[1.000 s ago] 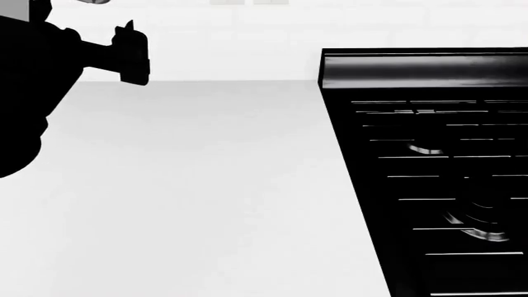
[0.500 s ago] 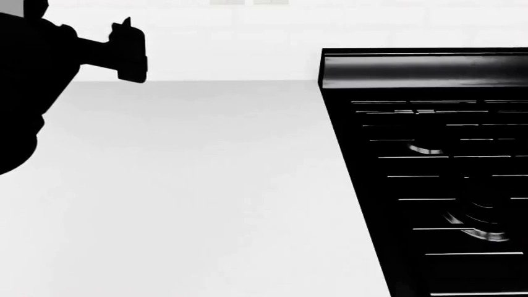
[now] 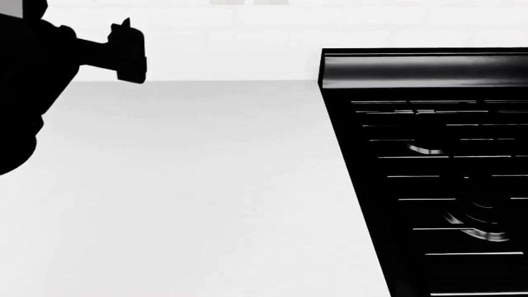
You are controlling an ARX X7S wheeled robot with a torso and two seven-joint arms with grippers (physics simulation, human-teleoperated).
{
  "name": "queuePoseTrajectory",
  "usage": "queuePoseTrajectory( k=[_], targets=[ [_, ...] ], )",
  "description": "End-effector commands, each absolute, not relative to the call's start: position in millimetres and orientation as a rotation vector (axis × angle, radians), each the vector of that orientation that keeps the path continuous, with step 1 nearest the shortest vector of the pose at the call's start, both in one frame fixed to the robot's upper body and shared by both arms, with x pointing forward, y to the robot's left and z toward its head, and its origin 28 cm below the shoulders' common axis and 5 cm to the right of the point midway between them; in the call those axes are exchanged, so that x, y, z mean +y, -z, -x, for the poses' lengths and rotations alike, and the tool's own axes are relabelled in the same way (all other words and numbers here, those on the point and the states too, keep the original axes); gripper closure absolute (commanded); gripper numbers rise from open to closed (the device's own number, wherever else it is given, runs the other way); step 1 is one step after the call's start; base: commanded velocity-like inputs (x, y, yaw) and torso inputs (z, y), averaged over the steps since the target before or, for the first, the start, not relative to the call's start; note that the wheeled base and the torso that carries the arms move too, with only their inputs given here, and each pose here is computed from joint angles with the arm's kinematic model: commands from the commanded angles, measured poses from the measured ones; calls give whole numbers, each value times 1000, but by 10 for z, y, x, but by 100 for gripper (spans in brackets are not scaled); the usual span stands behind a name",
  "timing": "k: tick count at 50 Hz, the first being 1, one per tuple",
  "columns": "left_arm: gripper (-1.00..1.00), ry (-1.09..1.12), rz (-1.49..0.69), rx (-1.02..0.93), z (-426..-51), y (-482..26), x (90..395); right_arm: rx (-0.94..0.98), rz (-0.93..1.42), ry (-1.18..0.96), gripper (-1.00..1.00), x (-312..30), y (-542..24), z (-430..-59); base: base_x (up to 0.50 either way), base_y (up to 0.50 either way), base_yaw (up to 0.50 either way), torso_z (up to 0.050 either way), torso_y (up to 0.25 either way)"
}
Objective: Pick and place the shaker into the drawer. Then close the cabinet.
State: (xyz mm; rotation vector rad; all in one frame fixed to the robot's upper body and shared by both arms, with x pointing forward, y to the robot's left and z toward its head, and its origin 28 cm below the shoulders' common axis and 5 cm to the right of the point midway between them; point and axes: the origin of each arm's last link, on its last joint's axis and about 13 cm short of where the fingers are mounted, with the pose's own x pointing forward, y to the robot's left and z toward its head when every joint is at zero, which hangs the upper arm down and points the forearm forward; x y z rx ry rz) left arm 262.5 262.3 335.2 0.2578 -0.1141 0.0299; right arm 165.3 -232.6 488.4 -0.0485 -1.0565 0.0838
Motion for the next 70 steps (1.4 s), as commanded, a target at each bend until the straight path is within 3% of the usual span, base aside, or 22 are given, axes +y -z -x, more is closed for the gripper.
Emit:
queuePoseTrajectory(
  k=[1,24,33,70],
  targets=[
    [-100,-33,-256,-111,-2621,-3343,2634,-1073,-126,-391,-100,-2308,-4913,-1587,0,0,0,0,0],
    [-100,-32,-255,-113,-2619,-3362,2622,-1047,-163,-437,-100,-2248,-5081,-1531,0,0,0,0,0],
    [-100,-31,-257,-117,-2624,-3376,2606,-1014,-207,-350,-100,-2192,-5452,-1590,0,0,0,0,0],
    [-100,-33,-250,-120,-2608,-3383,2626,-821,-11,-500,-100,-1692,-5705,-1895,0,0,0,0,0]
  ],
)
